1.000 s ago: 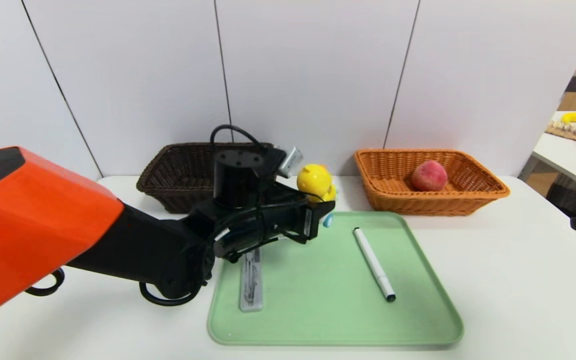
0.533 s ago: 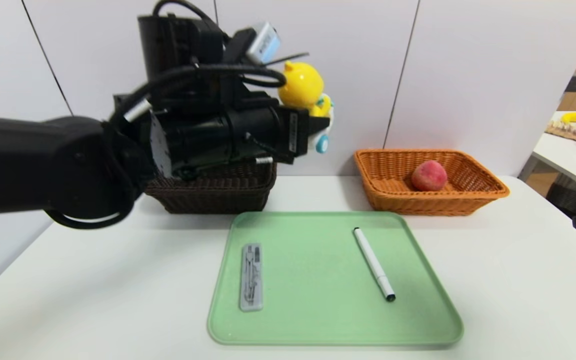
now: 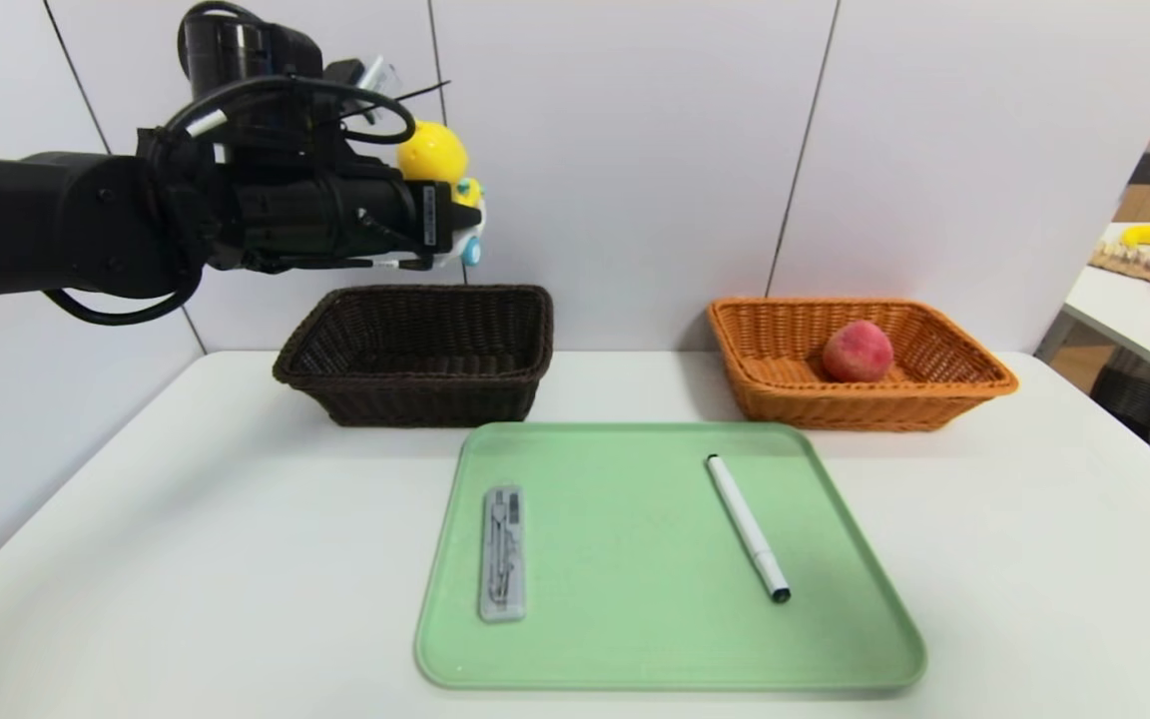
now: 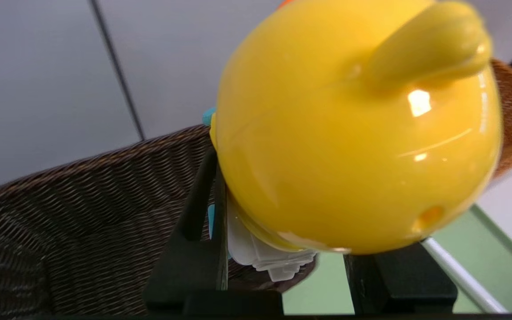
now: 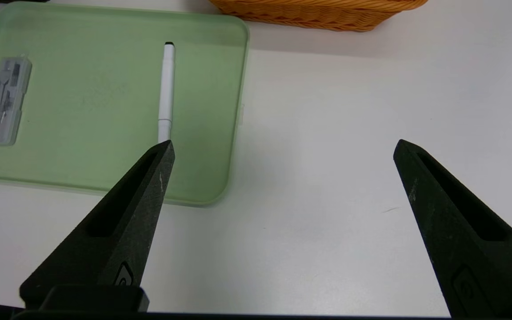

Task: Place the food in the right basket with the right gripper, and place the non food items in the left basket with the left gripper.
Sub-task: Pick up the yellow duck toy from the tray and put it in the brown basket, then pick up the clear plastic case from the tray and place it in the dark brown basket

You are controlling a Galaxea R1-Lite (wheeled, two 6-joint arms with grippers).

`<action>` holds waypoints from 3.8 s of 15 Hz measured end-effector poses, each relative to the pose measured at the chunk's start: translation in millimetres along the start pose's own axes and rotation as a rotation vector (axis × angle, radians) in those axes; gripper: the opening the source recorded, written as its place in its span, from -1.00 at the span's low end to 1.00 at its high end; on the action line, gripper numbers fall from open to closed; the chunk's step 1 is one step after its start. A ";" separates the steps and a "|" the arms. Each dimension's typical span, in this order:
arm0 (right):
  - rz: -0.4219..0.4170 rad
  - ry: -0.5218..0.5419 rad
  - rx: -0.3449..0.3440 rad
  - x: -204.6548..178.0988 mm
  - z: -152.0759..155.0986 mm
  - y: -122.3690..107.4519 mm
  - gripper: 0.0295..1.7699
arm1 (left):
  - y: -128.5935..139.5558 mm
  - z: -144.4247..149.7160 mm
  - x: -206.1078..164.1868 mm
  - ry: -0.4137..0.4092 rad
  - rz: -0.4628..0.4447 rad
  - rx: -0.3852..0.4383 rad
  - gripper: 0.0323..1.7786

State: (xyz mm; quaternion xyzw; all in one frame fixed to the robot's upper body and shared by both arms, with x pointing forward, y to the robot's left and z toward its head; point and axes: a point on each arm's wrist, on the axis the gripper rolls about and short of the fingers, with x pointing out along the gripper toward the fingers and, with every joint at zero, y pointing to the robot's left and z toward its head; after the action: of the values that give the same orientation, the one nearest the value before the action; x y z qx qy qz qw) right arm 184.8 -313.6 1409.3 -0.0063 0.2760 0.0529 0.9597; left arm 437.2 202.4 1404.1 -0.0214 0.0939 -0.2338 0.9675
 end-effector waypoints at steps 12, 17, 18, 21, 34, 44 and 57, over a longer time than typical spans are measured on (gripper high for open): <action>-0.002 -0.014 0.009 -4.7 -1.8 -1.4 0.92 | 69.4 -64.7 43.5 0.246 0.157 -0.044 -0.23; -0.004 -0.026 0.043 -7.7 -1.7 -1.9 0.92 | 92.9 -81.6 51.0 0.290 0.198 -0.040 -0.23; -0.003 -0.027 0.045 -8.6 -2.3 -2.1 0.92 | 97.4 -84.3 52.0 0.295 0.205 -0.039 -0.23; -0.003 -0.033 0.046 -10.6 -3.2 -2.4 0.92 | 105.1 -89.1 54.5 0.303 0.219 -0.045 -0.23; -0.005 -0.031 0.046 -10.1 -3.7 -2.4 0.92 | 118.7 -107.0 64.5 0.341 0.242 -0.073 0.03; -0.003 -0.028 0.044 -9.7 -4.0 -2.4 0.92 | 107.2 -69.9 43.5 0.250 0.233 -0.035 0.66; 0.000 -0.021 0.042 -10.3 -8.4 -2.7 0.92 | -58.3 3.2 -122.1 0.501 0.170 -0.113 0.87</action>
State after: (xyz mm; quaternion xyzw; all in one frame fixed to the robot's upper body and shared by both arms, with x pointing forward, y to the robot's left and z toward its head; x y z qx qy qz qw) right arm 172.0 -317.6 1407.6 0.0144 0.2668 0.0472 0.9625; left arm 305.1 206.2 1433.1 -0.0090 0.3448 -0.1441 0.9275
